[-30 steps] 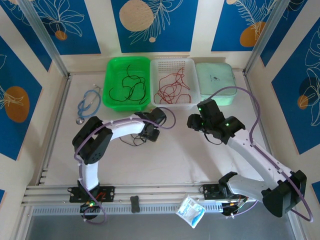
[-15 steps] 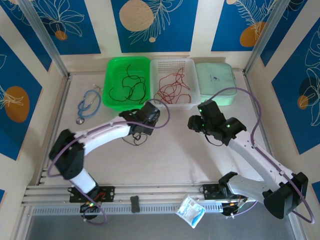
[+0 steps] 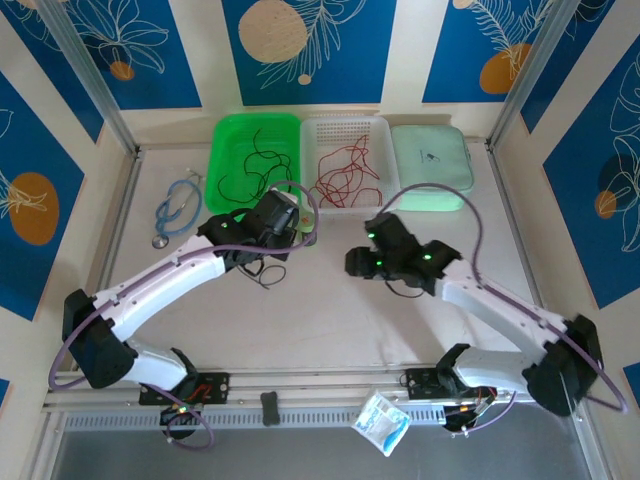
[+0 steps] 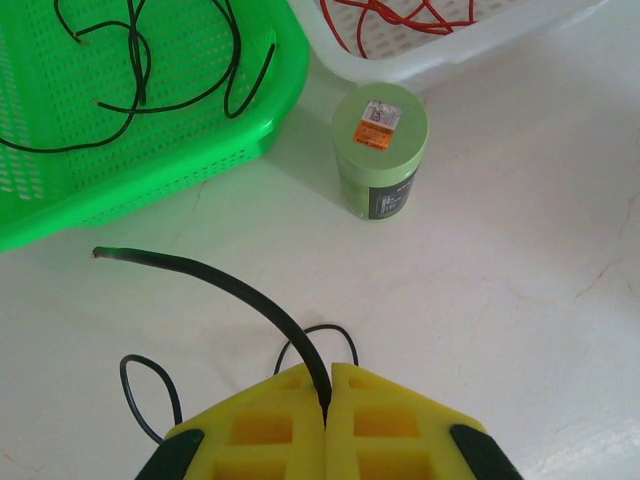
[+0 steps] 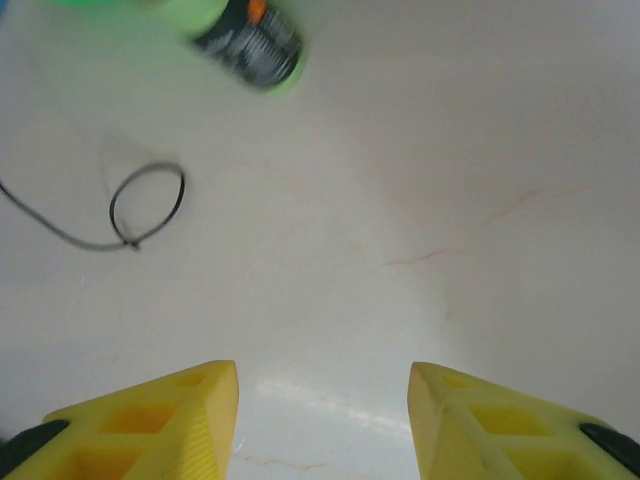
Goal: Untangle the cables
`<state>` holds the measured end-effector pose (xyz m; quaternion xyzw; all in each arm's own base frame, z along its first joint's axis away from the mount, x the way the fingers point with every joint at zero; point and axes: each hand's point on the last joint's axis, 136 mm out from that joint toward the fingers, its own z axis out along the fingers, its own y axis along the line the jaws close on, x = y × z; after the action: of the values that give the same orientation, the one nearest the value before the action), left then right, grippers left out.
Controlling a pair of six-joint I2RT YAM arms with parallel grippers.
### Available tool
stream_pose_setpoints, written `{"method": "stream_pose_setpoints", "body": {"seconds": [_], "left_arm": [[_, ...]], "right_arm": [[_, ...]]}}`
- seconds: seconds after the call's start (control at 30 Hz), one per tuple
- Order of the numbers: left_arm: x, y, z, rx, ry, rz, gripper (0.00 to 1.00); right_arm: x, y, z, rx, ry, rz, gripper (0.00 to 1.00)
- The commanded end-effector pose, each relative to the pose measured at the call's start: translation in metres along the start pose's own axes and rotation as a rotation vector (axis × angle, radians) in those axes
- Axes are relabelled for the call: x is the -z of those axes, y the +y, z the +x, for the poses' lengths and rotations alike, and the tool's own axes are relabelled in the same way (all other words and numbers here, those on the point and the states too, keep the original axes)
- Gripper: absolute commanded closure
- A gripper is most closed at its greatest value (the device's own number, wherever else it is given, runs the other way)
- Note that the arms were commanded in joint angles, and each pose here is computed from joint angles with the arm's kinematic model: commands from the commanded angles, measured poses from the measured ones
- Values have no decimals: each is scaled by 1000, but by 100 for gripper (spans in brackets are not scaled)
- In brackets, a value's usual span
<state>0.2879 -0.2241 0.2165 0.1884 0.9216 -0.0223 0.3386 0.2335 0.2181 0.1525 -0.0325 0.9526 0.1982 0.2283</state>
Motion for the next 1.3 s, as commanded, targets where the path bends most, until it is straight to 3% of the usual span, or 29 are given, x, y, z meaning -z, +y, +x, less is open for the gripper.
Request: {"method": "stream_pose_setpoints", "body": {"seconds": [0.0, 0.27, 0.5, 0.7, 1.0, 1.27], "left_arm": [[33, -4, -21, 13, -57, 56, 96], [95, -12, -56, 3, -123, 187, 92], [127, -30, -65, -40, -132, 333, 91], [147, -34, -69, -77, -152, 387, 90], [163, -34, -86, -74, -224, 408, 90], [178, -32, -97, -74, -277, 421, 90]], "right_arm": [[-21, 31, 6, 33, 50, -33, 51], [-55, 80, 8, 32, 118, -193, 48], [-57, 96, -6, -120, 147, -222, 44], [-41, 105, -20, -228, 89, -283, 42], [-56, 92, 9, -323, 215, -194, 41], [-59, 74, 25, -325, 244, -112, 41]]}}
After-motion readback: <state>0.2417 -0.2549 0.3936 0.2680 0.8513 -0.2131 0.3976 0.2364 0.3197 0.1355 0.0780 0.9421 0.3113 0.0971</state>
